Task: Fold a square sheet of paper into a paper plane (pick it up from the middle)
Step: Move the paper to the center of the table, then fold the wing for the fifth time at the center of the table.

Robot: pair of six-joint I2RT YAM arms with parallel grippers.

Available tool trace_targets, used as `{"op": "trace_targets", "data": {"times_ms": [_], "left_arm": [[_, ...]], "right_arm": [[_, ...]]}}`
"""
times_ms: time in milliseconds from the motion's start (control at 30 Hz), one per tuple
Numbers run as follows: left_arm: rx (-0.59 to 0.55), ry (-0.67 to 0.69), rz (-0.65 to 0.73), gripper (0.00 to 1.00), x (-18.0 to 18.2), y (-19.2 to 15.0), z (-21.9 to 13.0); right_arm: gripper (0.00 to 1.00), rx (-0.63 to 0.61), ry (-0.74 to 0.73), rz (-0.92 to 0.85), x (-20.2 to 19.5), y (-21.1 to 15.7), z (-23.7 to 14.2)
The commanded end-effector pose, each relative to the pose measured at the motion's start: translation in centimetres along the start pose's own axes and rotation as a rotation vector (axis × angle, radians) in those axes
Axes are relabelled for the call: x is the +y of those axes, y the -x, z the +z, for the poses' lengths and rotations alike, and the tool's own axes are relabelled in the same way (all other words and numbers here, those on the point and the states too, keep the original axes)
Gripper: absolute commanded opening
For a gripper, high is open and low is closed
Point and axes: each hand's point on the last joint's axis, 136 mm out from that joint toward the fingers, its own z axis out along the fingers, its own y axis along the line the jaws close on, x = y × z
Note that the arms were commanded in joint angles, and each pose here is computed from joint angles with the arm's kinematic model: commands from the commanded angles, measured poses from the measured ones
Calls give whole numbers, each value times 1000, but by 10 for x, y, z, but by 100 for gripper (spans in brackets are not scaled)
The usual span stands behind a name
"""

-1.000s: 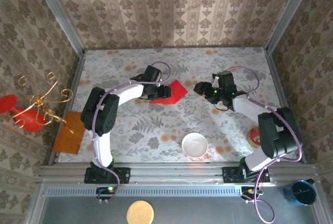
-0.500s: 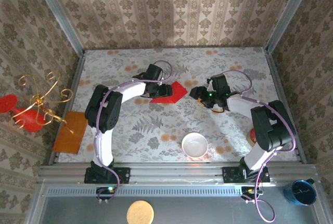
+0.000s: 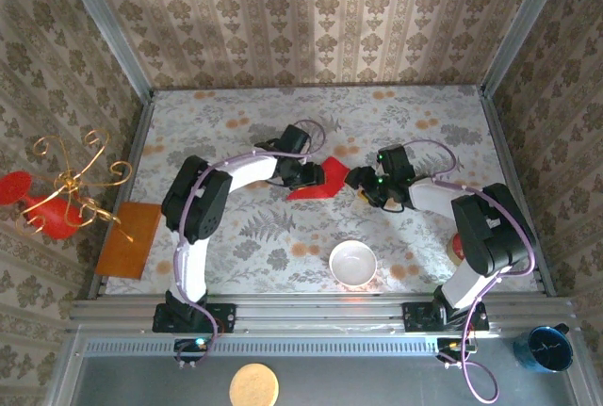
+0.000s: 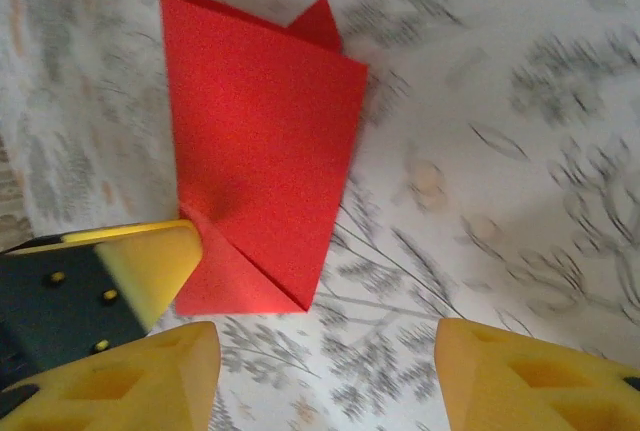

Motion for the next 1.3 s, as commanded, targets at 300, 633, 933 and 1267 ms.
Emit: {"op": "trace_targets", "data": {"times_ms": [300, 633, 933, 1267], "left_arm": [[51, -37, -275, 34, 0, -28, 14], [73, -140, -376, 34, 5, -27, 12], [87, -170, -422, 36, 12, -28, 13], [92, -209, -454, 36, 15, -27, 13]], "right_arm": [[49, -20, 28, 117, -2, -18, -5], [46, 31, 74, 128, 9, -21, 11], [45, 46, 87, 139, 10, -21, 19], [42, 56, 91, 135, 11, -19, 29]]}}
